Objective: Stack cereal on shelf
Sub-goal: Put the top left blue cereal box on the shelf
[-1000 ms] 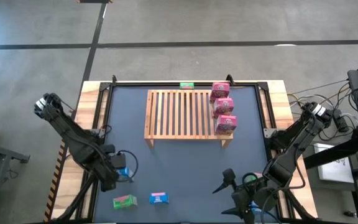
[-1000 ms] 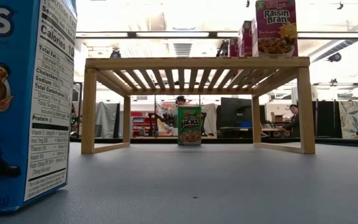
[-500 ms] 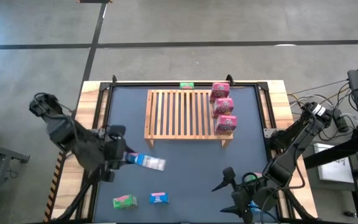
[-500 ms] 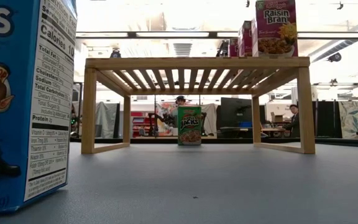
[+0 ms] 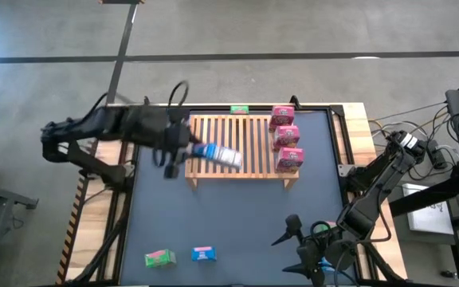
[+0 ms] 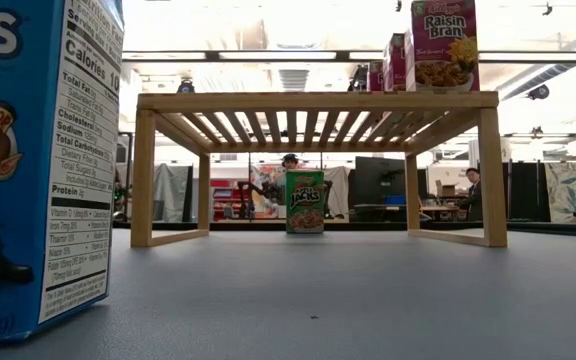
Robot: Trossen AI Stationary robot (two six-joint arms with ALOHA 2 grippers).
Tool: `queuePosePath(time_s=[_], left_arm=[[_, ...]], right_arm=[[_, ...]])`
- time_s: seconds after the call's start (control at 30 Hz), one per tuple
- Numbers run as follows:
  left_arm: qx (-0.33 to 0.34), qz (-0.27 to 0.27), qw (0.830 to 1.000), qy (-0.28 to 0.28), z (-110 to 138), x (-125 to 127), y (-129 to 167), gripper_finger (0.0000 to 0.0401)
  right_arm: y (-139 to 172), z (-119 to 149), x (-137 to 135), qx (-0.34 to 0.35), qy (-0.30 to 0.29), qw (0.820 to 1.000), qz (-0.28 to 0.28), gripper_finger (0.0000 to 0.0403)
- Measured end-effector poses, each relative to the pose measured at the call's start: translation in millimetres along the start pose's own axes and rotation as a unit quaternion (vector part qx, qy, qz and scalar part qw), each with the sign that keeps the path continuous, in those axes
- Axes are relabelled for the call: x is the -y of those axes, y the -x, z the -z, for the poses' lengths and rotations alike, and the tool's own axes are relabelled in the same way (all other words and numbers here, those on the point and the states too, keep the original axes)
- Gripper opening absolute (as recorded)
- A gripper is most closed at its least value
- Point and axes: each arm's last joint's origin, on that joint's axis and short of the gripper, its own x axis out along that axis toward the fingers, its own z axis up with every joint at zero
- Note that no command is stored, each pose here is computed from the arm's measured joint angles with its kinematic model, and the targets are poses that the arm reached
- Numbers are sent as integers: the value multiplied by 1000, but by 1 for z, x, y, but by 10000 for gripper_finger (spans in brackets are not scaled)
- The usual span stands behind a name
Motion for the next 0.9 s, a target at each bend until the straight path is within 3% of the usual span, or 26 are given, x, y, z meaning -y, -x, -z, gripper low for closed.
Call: queuePosePath(time_s=[0.27, 0.6, 0.73, 0.9], left_arm=[[-64, -28, 997, 34, -2, -75, -32, 126], [-168, -18, 985, 32, -15, -129, -80, 126], [-199, -13, 979, 28, 3, -139, -99, 126], [-243, -14, 968, 63, 24, -156, -108, 126]], right_arm=[[0, 0, 0, -1, 14, 1000, 1, 348], [0, 4, 1, -19, 33, 999, 10, 348], [0, 4, 1, -20, 34, 999, 11, 348], [0, 3, 2, -17, 32, 999, 12, 348]])
